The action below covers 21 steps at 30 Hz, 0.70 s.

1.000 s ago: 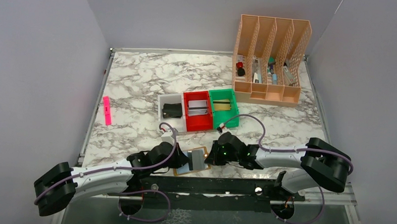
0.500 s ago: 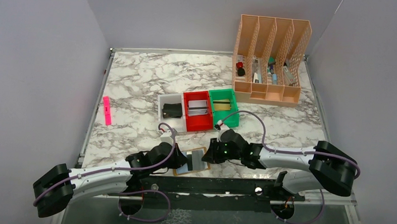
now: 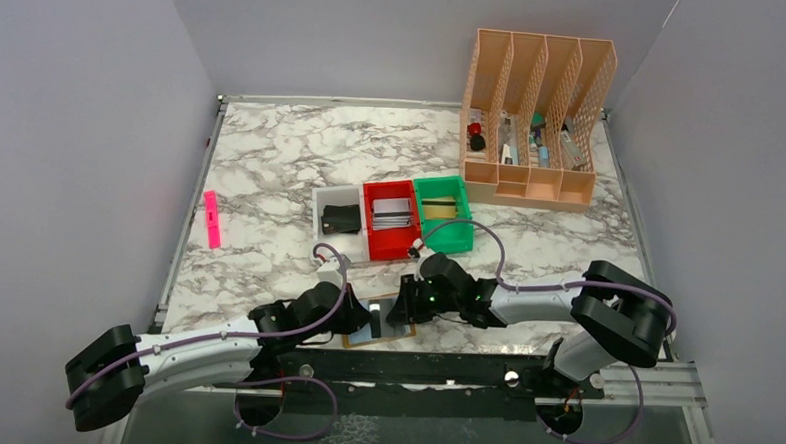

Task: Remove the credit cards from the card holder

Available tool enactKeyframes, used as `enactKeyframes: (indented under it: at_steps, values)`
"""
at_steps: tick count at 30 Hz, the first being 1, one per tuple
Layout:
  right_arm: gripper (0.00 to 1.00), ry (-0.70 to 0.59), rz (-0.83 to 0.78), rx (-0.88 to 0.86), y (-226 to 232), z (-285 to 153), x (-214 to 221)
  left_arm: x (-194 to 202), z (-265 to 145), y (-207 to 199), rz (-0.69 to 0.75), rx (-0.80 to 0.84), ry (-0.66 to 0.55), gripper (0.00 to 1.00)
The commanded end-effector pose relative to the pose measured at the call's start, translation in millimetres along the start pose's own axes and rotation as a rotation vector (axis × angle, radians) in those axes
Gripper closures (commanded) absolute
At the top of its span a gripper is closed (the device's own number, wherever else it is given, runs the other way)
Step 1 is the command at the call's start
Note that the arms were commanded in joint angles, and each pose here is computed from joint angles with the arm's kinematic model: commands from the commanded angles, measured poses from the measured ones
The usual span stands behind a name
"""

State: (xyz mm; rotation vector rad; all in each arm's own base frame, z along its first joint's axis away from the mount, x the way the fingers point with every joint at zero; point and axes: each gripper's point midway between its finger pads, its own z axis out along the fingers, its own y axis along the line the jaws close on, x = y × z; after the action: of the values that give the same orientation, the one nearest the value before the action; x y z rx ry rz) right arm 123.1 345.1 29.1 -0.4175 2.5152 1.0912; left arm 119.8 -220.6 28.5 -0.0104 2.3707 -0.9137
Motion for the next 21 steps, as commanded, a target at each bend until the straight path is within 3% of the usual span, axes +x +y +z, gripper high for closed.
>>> enactKeyframes:
  at_steps: [1, 12, 17, 21]
  values:
    - [0.70, 0.009, 0.023, 0.109, -24.1, 3.3, 7.0, -8.3, -1.7, -9.9, 0.010, 0.022, -0.027, 1.00]
    - [0.69, 0.063, 0.076, 0.054, -24.3, 12.7, 25.6, -10.5, 0.1, -36.6, -0.056, 0.171, -0.045, 0.78]
    - [0.69, 0.061, 0.083, 0.058, -25.5, 12.9, 25.9, -8.2, 1.7, -33.3, -0.080, 0.162, -0.042, 0.77]
    - [0.69, 0.064, 0.088, 0.059, -26.8, 13.2, 27.6, -8.0, 1.2, -31.0, -0.089, 0.159, -0.047, 0.82]
